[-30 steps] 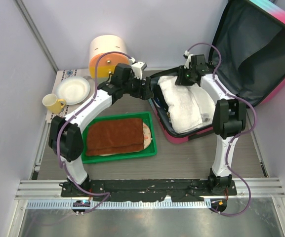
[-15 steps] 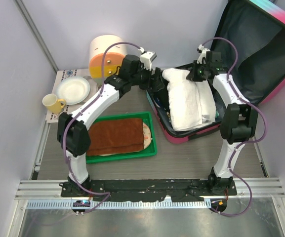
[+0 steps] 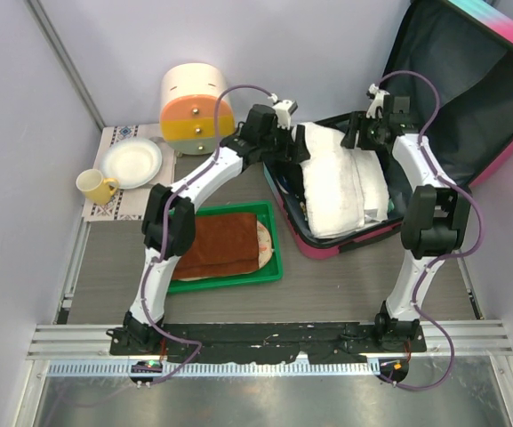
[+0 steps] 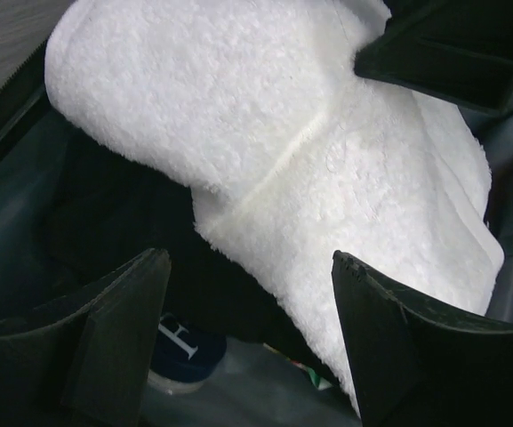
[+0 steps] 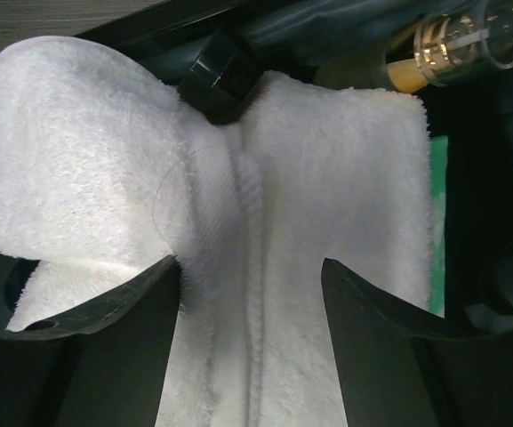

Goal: Open, take out, and arrange the luggage

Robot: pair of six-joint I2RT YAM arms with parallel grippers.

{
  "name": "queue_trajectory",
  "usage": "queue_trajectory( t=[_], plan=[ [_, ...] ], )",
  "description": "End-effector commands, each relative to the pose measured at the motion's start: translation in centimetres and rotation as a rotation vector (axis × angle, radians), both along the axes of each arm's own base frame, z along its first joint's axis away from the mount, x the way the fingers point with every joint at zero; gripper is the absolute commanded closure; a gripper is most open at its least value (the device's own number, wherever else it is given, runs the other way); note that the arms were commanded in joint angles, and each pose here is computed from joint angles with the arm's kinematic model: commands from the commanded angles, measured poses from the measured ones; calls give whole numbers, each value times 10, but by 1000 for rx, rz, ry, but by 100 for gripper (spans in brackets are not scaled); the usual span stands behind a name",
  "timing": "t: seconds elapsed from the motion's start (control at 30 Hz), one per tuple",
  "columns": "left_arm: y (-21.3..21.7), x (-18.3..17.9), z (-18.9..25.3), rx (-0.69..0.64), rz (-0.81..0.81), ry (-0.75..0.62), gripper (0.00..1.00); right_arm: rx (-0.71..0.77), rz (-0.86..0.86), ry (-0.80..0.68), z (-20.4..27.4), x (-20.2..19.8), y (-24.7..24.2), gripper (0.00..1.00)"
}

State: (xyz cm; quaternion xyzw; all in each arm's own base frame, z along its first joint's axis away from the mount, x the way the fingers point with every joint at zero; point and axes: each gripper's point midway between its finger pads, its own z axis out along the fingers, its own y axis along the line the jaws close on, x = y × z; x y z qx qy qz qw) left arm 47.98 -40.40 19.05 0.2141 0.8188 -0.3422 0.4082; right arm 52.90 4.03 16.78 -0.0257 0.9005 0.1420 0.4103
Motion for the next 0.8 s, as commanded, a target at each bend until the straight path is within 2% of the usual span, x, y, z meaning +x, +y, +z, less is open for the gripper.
queue_trajectory(
  t=[0.0,0.13,0.33,0.63,0.7,0.77],
  plan=[
    [-18,29,38,-103,21,-118,22,-41,-57,-51,14,10,-29,29],
    [-26,45,21,-97,41,-113,21,-47,-97,-58,16,14,-49,24],
    [-36,55,24,-127,29,-145,21,43,-121,-52,9,28,-62,23],
    [-39,74,14,-132,63,-179,21,162,-127,-60,2,56,-54,22],
    [-40,76,10,-130,64,-180,24,188,-112,-49,-5,60,-49,25],
    [-42,75,16,-140,53,-194,35,231,-84,-51,-2,63,-42,32]
  ],
)
